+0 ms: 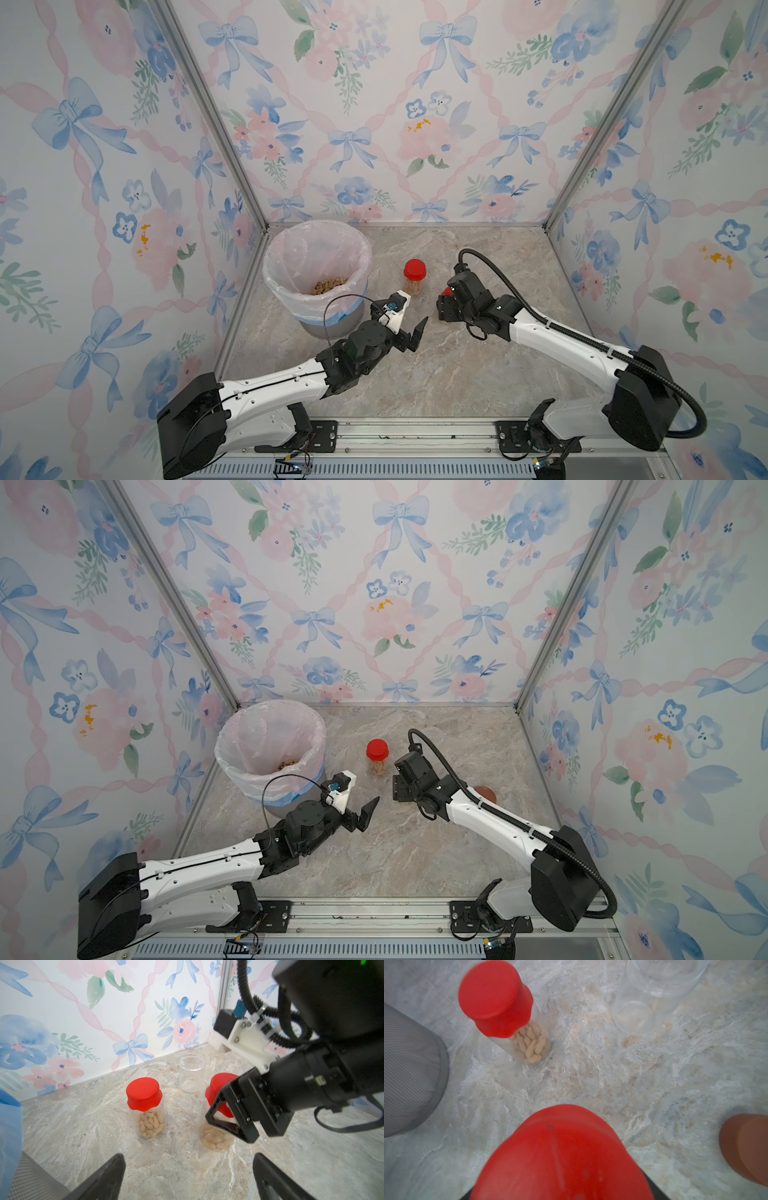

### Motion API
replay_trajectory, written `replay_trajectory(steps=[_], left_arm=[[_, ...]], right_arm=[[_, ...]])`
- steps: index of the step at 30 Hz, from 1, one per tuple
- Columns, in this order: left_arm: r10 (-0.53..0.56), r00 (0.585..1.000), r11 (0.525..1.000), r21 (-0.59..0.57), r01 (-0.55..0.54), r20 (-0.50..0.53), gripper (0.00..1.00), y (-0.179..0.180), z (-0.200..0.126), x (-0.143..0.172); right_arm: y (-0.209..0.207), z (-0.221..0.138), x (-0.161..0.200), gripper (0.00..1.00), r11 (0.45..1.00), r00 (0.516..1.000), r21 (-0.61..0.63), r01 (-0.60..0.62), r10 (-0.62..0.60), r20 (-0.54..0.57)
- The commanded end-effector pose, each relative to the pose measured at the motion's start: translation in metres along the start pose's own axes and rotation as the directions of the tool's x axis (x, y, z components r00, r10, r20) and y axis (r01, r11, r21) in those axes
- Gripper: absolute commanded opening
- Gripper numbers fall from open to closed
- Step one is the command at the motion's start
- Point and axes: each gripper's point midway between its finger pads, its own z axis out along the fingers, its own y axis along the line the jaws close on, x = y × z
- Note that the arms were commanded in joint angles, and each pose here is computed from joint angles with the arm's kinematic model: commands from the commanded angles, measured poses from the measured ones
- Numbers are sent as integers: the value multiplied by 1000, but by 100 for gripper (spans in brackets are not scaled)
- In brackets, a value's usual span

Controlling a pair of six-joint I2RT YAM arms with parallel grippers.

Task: Empty moldy peanuts from jars
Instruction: Pick up the jar from the center of the board.

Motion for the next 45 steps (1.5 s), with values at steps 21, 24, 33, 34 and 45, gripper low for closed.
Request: replay_trajectory(steps=[21,24,33,34,45], left_arm=[[159,984,977,133,-169,80,98,-39,58,-15],[161,980,976,126,-175,114,98,-41,64,-28],[167,979,970,157,-184,116,98,-48,74,-23],[166,979,969,164,-184,118,98,-49,74,-23],[180,976,967,161,-199,127,95,-47,73,-20]], right_arm=[[46,-85,-38,57,957,998,-289,-22,37,46],[49,-87,-35,57,954,998,-300,-17,32,45],[49,-96,-36,57,946,997,-323,-24,47,62],[49,-96,-35,57,945,997,-326,-25,48,61],[52,-98,-34,57,935,997,-354,-36,59,56]])
